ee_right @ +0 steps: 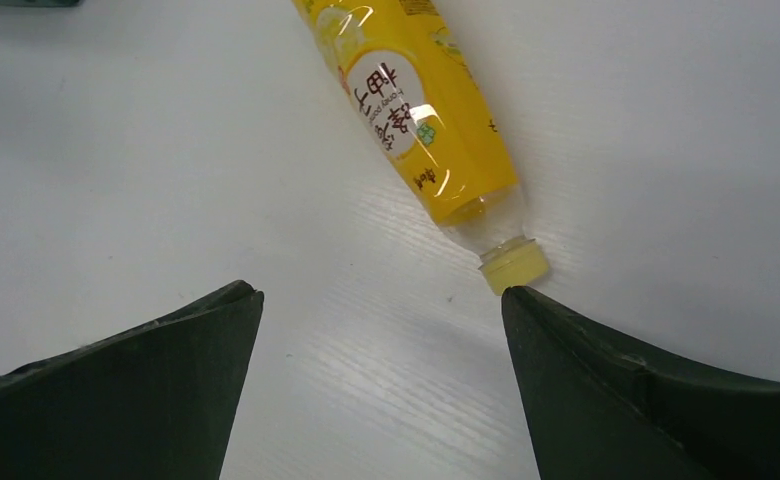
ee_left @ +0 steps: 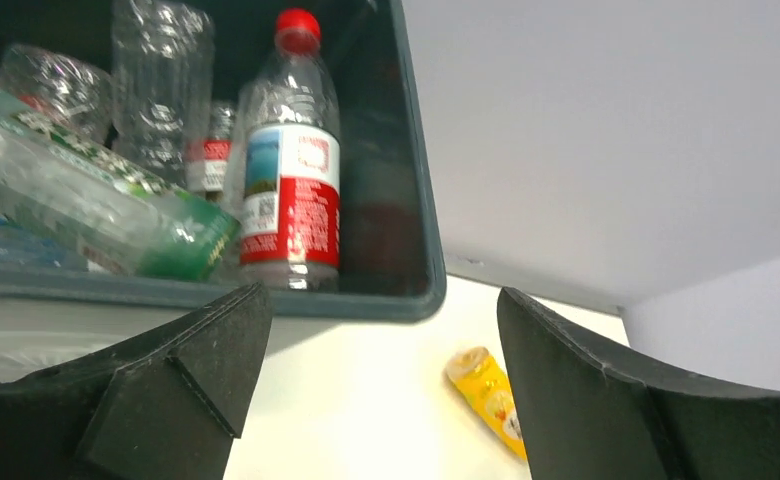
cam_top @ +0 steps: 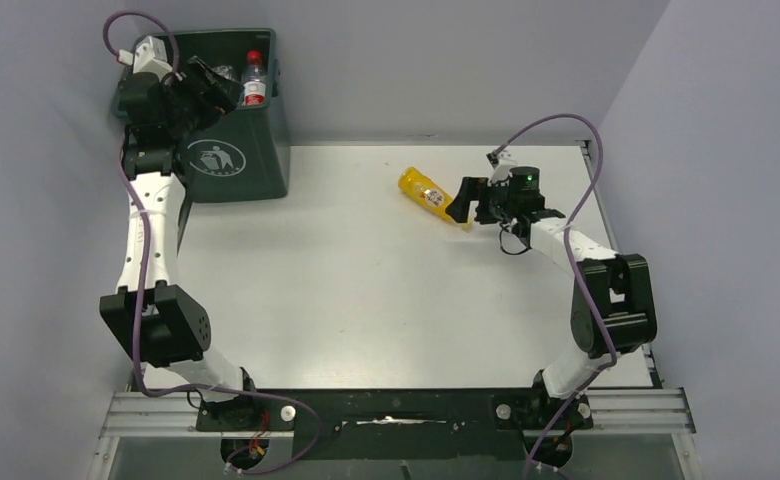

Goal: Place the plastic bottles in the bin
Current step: Pick up the plastic bottle at the center of the board.

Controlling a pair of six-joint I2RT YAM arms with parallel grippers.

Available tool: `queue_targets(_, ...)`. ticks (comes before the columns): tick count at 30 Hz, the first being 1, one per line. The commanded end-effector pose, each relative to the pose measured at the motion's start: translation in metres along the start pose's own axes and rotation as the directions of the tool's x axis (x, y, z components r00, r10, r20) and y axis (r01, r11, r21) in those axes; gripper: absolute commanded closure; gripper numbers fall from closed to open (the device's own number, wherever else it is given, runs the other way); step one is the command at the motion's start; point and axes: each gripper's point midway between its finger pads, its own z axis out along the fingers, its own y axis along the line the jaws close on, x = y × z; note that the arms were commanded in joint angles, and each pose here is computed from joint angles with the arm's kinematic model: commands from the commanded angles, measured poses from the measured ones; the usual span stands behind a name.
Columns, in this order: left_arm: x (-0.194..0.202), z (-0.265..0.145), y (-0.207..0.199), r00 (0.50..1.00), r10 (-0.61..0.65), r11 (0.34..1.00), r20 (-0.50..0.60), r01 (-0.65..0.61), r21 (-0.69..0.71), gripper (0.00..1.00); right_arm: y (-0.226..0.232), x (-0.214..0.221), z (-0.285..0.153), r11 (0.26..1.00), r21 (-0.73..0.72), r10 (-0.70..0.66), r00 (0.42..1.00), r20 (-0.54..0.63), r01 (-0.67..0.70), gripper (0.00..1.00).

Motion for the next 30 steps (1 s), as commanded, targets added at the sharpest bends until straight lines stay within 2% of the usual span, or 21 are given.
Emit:
queue_targets(1,0.013,-0.021,-0.022,1.000,0.010,0.995,-0.029,-0.007,0.096,0.16,-0.020,-0.019,0.007,0.993,0.052,-0.104,0.994,0.017,0.103,0.07)
queue_targets(10,0.074,-0.039,-0.057,0.987,0.077,0.985,-0.142,-0.054,0.162,0.15,-0.063,0.013,0.027,0.967,0.168,-0.174,0.979,-0.105,0.190,0.19)
queue_targets(18,0.118,-0.040,-0.060,0.968,0.100,0.983,-0.230,-0.061,0.173,0.15,-0.075,0.022,0.046,0.965,0.182,-0.166,0.977,-0.136,0.189,0.26)
queue_targets(26,0.135,-0.039,-0.066,0.957,0.121,0.980,-0.264,-0.073,0.183,0.14,-0.080,0.019,0.067,0.941,0.211,-0.227,0.957,-0.182,0.264,0.29)
queue_targets(30,0.136,-0.039,-0.067,0.956,0.125,0.980,-0.267,-0.077,0.184,0.14,-0.080,0.032,0.074,0.929,0.214,-0.253,0.939,-0.231,0.303,0.38)
